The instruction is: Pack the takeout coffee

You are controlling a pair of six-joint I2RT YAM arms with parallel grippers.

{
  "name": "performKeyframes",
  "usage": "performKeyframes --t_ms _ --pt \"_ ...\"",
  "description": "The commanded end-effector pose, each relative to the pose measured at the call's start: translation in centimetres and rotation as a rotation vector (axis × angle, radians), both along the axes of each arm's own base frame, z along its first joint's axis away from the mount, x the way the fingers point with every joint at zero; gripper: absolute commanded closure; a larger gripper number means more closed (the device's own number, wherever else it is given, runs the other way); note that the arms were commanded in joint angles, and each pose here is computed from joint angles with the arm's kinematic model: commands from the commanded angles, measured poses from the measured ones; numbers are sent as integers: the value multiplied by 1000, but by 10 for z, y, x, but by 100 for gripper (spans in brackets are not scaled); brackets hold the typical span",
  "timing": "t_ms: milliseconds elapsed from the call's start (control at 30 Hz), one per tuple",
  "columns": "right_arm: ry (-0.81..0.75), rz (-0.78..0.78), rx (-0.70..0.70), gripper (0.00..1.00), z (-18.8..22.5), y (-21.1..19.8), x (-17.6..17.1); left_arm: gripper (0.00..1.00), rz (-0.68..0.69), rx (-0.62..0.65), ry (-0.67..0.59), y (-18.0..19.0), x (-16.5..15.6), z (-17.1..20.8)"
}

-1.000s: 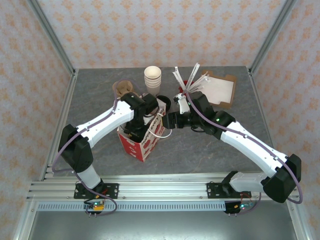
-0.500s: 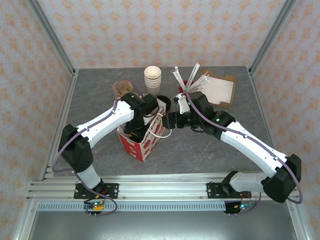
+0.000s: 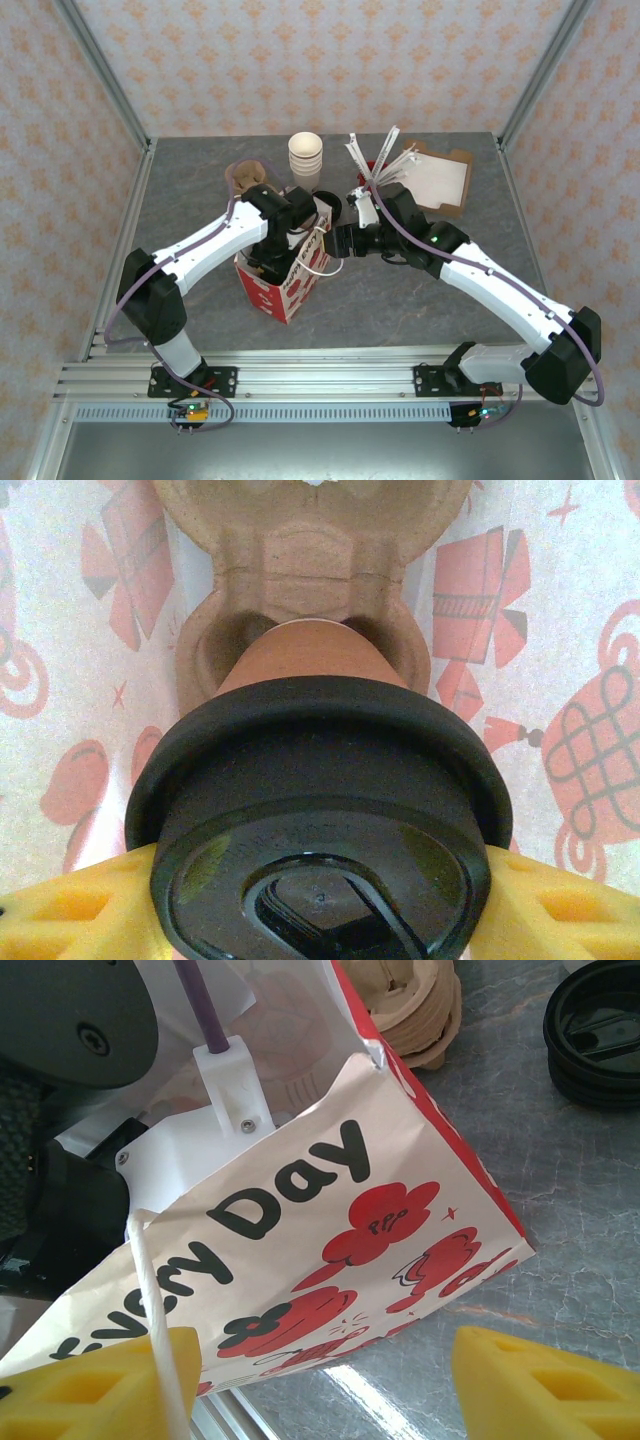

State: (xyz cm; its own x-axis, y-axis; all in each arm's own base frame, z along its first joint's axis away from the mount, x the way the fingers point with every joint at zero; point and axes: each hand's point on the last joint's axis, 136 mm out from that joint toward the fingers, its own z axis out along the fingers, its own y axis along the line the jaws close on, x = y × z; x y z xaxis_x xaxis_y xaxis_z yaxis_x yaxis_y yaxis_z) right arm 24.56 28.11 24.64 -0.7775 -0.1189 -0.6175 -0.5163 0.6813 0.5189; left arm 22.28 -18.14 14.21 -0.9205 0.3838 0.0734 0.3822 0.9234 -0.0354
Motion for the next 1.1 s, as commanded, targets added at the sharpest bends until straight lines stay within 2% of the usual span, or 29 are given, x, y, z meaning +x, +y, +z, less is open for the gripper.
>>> performKeyframes --t_ms 0,300,1067 --pt "-33 -3 1 32 11 2 3 59 8 21 -34 0 11 -8" --pt "-30 -5 0 32 10 1 3 59 3 23 -49 3 9 4" --pt "-26 -7 -2 32 8 1 3 60 -8 31 -39 4 7 3"
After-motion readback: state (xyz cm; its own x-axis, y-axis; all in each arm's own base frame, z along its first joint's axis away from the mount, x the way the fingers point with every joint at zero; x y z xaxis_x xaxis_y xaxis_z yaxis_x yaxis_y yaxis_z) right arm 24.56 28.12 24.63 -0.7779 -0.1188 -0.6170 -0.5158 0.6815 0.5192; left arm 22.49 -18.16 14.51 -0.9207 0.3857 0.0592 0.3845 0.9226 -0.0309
